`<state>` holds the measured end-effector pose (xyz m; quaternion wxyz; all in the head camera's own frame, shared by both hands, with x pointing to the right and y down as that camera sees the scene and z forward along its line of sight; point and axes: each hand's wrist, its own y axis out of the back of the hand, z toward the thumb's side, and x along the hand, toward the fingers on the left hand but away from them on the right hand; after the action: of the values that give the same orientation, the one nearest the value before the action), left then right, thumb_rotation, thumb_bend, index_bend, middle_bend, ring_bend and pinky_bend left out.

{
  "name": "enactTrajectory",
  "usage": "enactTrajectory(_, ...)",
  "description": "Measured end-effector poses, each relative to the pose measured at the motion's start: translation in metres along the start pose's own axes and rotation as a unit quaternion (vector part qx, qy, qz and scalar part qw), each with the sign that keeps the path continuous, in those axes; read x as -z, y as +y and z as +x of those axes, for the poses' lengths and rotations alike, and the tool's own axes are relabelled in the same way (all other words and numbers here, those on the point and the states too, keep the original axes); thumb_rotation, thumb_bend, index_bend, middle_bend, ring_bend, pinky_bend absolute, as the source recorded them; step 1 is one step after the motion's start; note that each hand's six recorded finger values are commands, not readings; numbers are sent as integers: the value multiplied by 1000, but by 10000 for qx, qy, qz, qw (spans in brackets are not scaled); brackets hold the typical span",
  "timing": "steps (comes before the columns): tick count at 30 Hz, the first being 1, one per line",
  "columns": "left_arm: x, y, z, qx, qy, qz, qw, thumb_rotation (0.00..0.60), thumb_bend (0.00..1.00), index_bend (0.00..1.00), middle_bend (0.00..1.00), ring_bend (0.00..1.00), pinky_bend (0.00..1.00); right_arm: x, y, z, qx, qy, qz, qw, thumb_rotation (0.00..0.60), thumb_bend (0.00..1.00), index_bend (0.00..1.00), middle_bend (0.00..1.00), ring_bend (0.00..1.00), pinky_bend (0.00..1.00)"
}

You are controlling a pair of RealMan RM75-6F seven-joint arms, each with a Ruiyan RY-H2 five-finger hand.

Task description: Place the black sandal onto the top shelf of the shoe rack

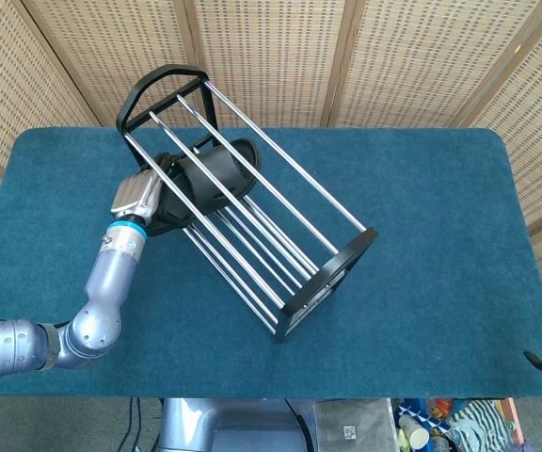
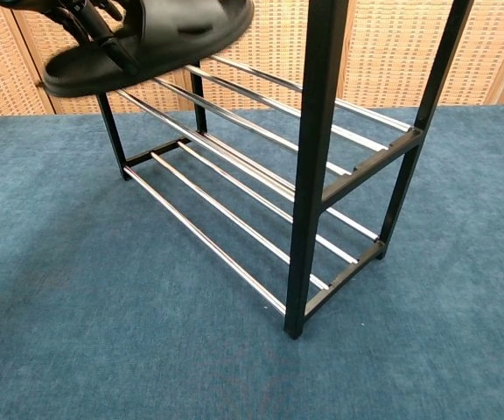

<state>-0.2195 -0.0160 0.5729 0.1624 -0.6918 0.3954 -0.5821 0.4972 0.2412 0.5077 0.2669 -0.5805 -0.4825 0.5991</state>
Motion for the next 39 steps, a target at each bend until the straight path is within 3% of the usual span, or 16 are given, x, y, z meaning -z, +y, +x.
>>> enactTrajectory(15,4,-3,-9,152,-196,62,9997,600,313,0,0,0,0,0,3,2,15,38,-32,10000,600,0,0,0,0,0)
enactTrajectory(32,51,15,-47,226,-744,242,9967,600,308,0,0,0,0,-6,3,6,7,125,-7,9999,600,0,0,0,0,0)
enactTrajectory(39,81,13,-68,-51,-1178,701,9905,600,145,0,0,0,0,-7,5,9,37,154,-44,9999,600,0,0,0,0,0)
